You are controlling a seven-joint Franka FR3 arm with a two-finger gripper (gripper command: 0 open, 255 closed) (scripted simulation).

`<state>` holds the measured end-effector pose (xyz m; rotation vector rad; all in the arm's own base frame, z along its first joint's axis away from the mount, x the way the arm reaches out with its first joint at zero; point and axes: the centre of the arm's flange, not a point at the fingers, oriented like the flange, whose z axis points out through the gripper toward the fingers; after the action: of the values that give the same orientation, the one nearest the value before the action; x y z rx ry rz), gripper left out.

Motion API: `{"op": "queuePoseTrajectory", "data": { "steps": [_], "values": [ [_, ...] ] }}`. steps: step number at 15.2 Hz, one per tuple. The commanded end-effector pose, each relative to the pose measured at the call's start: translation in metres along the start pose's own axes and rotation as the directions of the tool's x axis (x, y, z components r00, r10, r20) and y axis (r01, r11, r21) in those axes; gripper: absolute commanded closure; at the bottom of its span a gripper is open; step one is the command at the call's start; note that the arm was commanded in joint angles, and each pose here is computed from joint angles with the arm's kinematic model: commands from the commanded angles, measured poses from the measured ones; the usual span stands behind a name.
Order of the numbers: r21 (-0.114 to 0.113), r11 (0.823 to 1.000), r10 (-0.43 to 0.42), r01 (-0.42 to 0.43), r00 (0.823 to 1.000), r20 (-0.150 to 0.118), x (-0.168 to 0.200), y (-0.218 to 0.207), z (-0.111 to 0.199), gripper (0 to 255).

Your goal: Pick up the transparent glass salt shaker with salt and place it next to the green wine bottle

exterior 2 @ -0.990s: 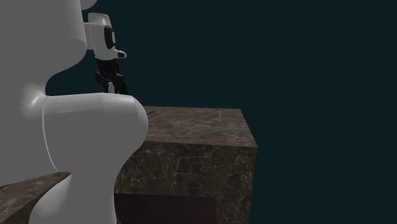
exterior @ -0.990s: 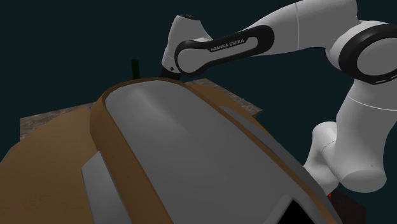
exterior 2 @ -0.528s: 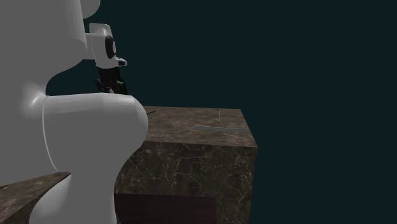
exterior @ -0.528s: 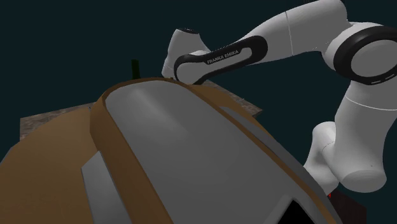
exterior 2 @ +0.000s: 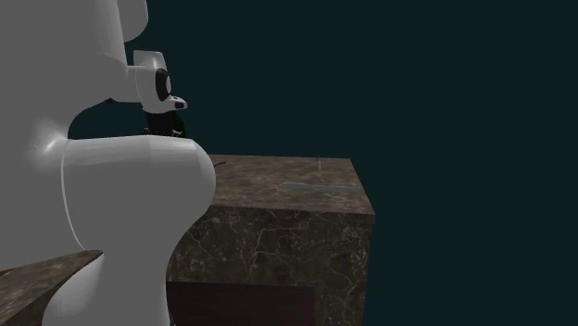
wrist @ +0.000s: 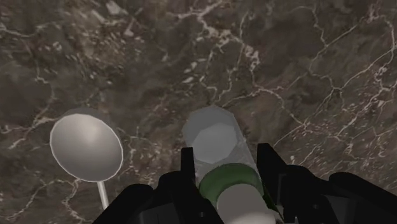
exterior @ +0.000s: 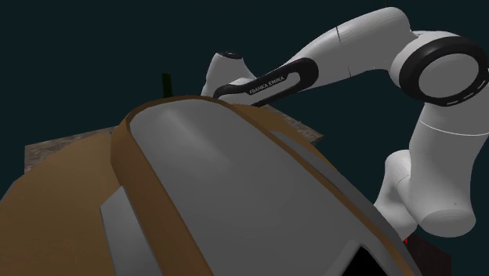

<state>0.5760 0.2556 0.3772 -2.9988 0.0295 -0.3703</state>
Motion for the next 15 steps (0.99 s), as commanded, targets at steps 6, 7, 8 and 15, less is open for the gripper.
{"op": "queuePoseTrajectory", "data": {
  "steps": [6,7,8,15],
  "values": [
    [0.000,1.000,0.000,0.000,1.000,0.000,-0.008,0.004,0.030,255],
    [0.000,1.000,0.000,0.000,1.000,0.000,-0.008,0.004,0.030,255],
    [0.000,1.000,0.000,0.000,1.000,0.000,-0.008,0.004,0.030,255],
    [0.000,1.000,0.000,0.000,1.000,0.000,-0.008,0.004,0.030,0]
  ]
}}
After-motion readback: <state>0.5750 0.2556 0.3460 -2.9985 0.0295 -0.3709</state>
